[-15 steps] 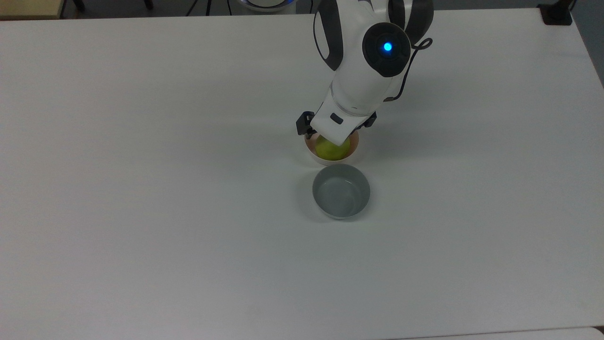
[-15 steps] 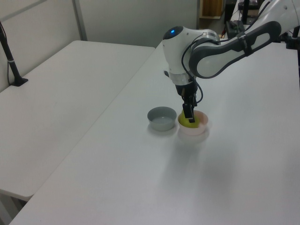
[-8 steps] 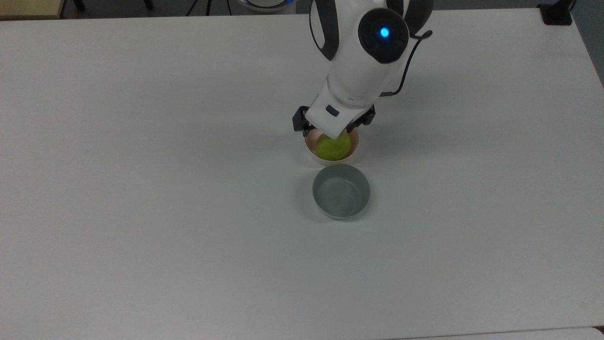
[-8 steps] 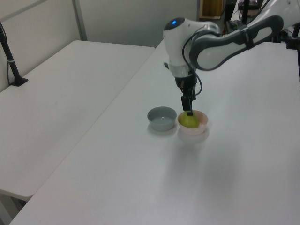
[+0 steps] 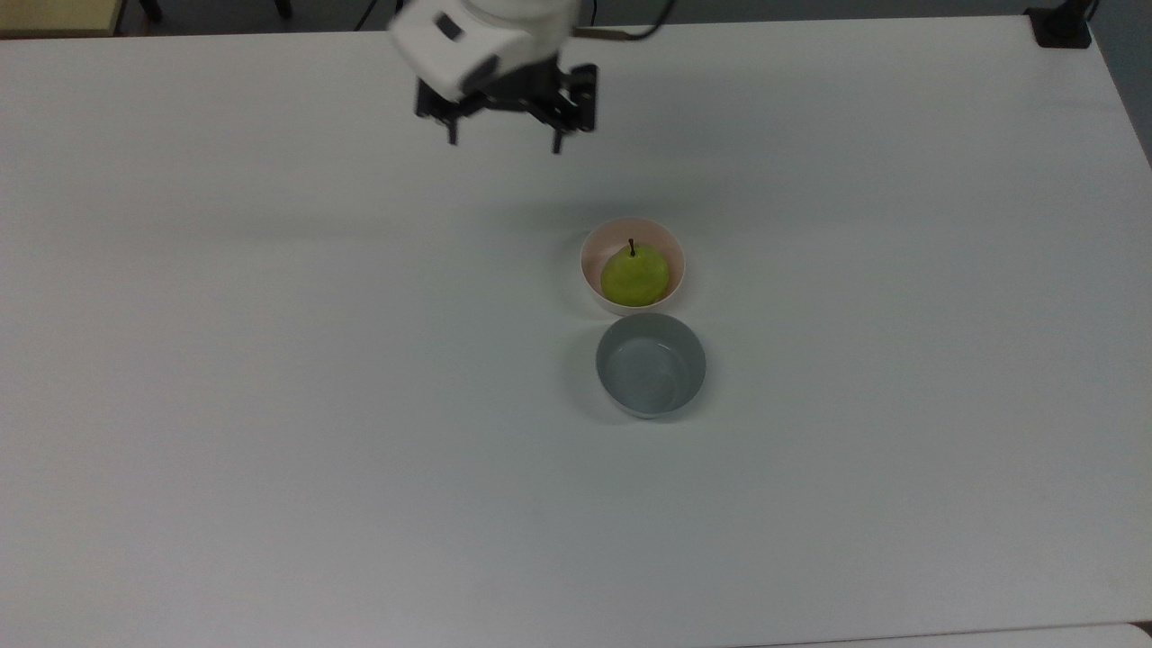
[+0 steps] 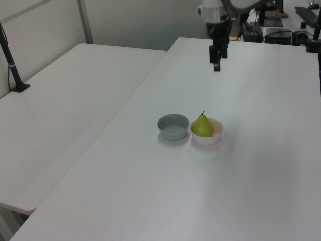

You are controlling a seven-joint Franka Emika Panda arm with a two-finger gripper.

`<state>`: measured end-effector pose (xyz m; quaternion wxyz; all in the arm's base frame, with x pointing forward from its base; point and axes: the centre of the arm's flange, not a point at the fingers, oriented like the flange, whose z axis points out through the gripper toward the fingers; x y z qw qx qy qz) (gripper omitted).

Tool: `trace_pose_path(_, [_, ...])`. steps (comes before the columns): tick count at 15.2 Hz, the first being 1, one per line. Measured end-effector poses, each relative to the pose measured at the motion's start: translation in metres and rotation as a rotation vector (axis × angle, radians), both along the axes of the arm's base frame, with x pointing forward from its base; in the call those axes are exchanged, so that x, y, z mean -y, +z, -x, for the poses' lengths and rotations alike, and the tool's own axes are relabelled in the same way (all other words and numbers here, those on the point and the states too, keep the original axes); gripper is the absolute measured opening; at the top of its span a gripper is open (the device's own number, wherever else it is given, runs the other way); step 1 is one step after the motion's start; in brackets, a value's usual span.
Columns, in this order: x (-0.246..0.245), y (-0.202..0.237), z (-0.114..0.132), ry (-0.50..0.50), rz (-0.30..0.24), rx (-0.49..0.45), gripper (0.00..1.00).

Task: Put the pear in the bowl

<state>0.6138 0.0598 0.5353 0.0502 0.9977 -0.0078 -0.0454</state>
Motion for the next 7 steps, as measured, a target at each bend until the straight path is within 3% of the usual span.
trace_pose_path(7, [0.084, 0.017, 0.011, -0.138, -0.005, -0.013, 1.00])
